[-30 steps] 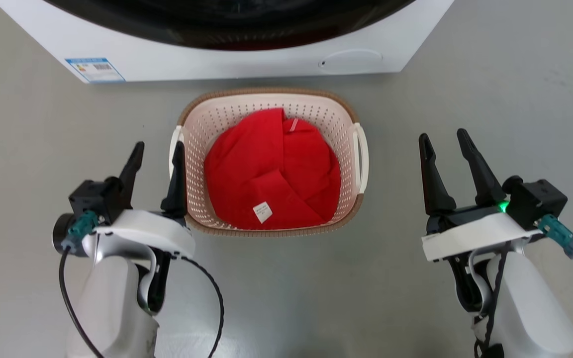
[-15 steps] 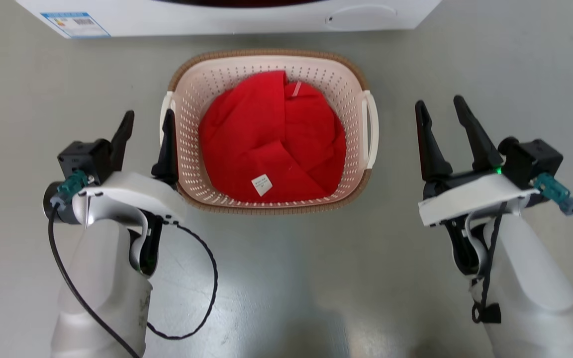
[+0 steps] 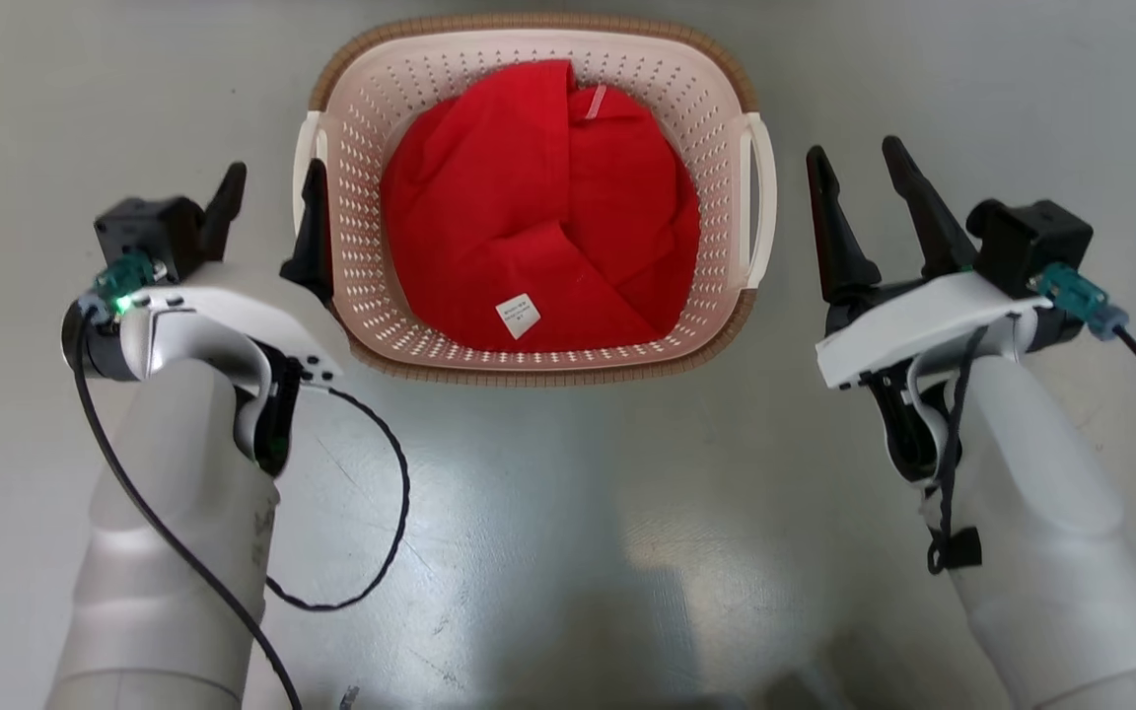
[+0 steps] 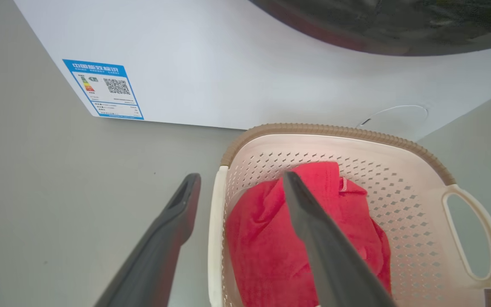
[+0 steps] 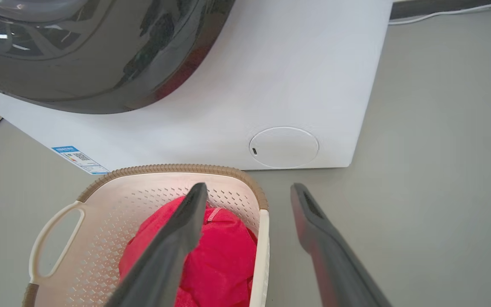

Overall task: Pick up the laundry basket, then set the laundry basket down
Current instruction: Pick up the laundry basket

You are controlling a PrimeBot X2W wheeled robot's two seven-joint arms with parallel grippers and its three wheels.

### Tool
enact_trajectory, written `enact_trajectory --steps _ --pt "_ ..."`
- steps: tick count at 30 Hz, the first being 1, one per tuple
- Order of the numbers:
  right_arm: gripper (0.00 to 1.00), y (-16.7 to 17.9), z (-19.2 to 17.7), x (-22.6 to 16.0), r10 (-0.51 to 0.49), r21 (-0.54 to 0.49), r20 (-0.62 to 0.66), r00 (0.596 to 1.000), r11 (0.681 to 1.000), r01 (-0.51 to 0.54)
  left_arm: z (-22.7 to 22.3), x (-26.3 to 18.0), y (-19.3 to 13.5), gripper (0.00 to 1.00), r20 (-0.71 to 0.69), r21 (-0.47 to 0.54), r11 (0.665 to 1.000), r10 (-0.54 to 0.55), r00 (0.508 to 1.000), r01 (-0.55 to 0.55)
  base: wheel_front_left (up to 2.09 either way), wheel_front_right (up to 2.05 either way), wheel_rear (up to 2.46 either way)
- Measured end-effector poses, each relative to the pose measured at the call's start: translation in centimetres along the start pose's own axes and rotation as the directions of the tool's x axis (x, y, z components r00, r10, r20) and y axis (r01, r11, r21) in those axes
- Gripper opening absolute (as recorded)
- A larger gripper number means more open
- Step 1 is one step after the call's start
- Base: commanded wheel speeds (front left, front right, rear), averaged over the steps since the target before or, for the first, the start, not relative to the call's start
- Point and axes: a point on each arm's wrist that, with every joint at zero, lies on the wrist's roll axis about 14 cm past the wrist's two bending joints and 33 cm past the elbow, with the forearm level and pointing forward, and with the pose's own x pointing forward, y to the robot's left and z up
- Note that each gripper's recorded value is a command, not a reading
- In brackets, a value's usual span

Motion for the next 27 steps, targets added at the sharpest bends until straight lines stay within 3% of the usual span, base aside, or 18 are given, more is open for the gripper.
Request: enact_trajectory --steps 27 --pt "1.0 0.3 -7.9 4.7 0.029 0.041 -0.247 0.969 0.999 -0.02 -6.0 3.8 1.9 1.0 -0.206 0.016 1.0 0.022 0.978 -0.019 0.0 0.0 0.0"
